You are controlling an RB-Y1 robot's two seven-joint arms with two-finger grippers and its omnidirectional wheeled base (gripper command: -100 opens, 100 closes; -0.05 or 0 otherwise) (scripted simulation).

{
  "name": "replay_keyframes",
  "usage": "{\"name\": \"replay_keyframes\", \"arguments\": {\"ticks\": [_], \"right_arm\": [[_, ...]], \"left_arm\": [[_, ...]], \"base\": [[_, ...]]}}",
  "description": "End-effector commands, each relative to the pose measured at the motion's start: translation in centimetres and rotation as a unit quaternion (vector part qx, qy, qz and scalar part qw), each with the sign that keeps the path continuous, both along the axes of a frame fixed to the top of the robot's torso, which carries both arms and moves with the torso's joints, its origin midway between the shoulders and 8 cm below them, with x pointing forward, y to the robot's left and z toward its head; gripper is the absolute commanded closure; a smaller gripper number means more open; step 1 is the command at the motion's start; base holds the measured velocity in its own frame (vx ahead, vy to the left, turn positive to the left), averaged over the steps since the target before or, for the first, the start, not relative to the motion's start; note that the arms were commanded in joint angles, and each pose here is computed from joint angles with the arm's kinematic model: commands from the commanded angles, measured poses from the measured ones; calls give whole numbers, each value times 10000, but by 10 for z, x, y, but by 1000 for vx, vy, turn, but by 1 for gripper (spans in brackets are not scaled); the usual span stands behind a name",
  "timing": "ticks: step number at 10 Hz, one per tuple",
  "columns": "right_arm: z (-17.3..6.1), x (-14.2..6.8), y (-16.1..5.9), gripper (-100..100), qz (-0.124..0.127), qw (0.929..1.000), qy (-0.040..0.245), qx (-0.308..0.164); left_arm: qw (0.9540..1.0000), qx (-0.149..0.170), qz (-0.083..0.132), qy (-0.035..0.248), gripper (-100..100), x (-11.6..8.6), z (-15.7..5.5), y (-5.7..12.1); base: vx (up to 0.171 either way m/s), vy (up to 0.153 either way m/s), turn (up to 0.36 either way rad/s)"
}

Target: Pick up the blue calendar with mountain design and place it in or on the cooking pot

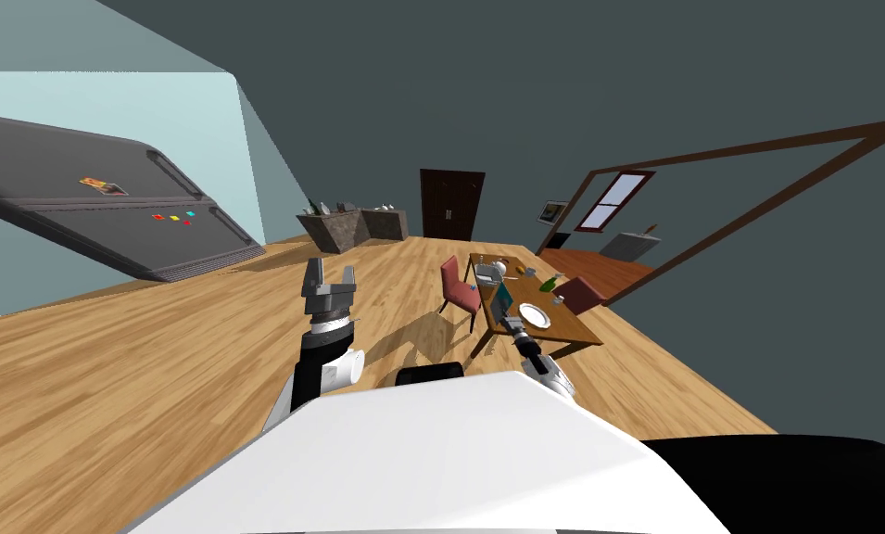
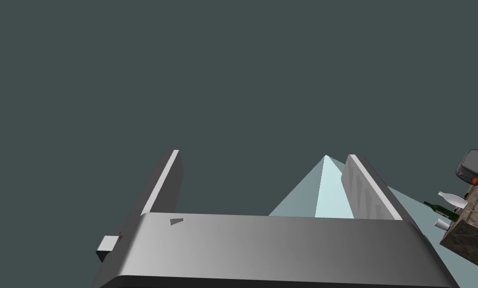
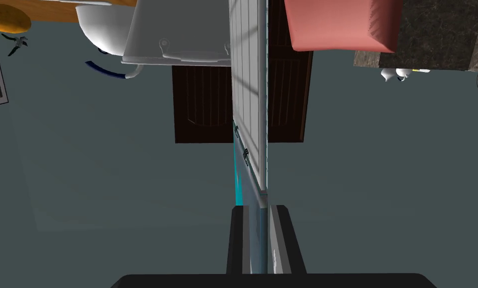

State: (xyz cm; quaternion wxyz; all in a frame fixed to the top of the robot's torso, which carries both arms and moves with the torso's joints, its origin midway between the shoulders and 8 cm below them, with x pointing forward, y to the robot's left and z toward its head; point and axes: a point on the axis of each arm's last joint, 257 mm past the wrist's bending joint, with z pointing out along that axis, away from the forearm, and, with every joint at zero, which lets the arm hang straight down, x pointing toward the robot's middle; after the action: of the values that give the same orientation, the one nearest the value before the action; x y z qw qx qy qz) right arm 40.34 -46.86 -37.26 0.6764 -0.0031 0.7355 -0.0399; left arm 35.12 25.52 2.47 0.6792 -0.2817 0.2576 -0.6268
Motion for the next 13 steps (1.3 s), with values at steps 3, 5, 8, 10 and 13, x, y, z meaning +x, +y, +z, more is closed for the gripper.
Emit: {"name": "replay_keyframes", "arguments": {"ticks": [3,5,8,10,13], "right_arm": [[17,30,-13,100,49,9999,69,-145],[29,46,-23,100,14,9998,70,-192],[52,65,-36,100,-92,9997,-21,-209],[76,82,-50,100,-222,9995,-147,-196],[105,99,-66,100,-393,9987,-294,-154]], "left_arm": [[10000,0,0,0,0,0,0,0],[10000,0,0,0,0,0,0,0],[10000,1,1,1,0,0,0,0],[10000,2,1,2,0,0,0,0],[10000,3,2,2,0,0,0,0]], "base": [[-130,107,60],[-110,93,69],[-23,30,61],[129,-35,91],[137,-68,69]]}}
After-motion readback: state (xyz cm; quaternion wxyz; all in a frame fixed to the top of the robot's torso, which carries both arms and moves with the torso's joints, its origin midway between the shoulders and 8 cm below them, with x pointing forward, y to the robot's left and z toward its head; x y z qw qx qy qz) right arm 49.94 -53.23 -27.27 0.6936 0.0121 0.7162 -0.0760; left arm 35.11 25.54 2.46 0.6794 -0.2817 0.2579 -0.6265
